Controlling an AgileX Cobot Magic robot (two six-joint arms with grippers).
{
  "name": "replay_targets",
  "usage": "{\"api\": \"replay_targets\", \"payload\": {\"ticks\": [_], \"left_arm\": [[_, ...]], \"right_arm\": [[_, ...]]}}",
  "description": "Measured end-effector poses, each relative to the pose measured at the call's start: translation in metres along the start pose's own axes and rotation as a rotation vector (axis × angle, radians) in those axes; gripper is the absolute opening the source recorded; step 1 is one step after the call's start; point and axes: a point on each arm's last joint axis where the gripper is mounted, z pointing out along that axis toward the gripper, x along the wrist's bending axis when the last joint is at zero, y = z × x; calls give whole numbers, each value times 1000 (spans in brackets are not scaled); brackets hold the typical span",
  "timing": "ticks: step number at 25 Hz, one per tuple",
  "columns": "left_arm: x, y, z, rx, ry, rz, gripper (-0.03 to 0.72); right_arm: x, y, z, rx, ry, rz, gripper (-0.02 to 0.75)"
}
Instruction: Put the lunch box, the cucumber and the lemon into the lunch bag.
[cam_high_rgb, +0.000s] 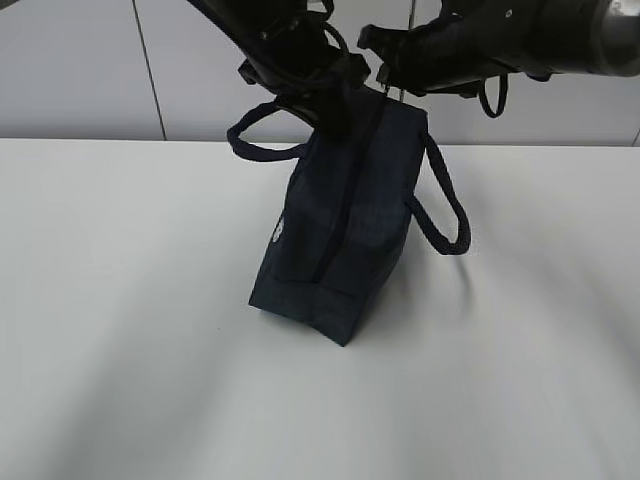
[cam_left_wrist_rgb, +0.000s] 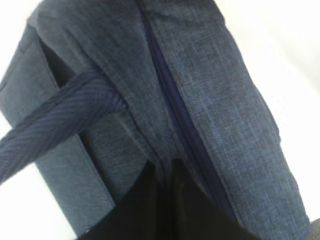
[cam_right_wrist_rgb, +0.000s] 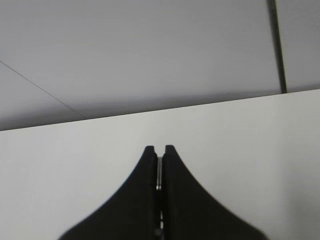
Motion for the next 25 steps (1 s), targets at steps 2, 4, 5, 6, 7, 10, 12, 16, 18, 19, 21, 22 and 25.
{"api": "replay_targets", "payload": {"ticks": [2,4,5,6,7,10,12,16,18,19,21,22,25], "left_arm": [[-8,0,3,3,-6,15,-8],[-16,0,6,8,-12,33,-8],[-20,0,8,9,-14,39,-8],[-24,0,9,12,-16,48,-8],[-27,0,10,14,-17,54,-8],[-31,-1,12,20,-18,64,-8],[-33,-1,13,22,-21,68,-8],[-34,-1,13,23,-22,69,-8],[-34,-2,13,28,-23,69,-8],[-36,-2,13,32,-26,70,-8],[-37,-3,14,36,-27,67,-8],[-36,-3,14,37,-27,54,-7],[-36,-3,14,39,-20,37,42]], "right_arm": [[-4,-2,3,7,-7,7,0],[-9,-5,6,26,-15,14,0],[-10,-7,8,34,-17,16,0],[-11,-9,9,46,-19,19,0],[-12,-10,11,57,-21,25,0],[-17,-13,13,77,-24,55,0],[-23,-13,14,86,-33,71,0],[-31,-12,12,115,-43,87,0],[-30,-11,10,135,-42,84,0],[-29,-11,8,144,-40,81,0],[-28,-10,4,167,-38,73,0],[-28,-10,4,169,-38,71,0],[-29,-10,3,178,-38,59,0]]}}
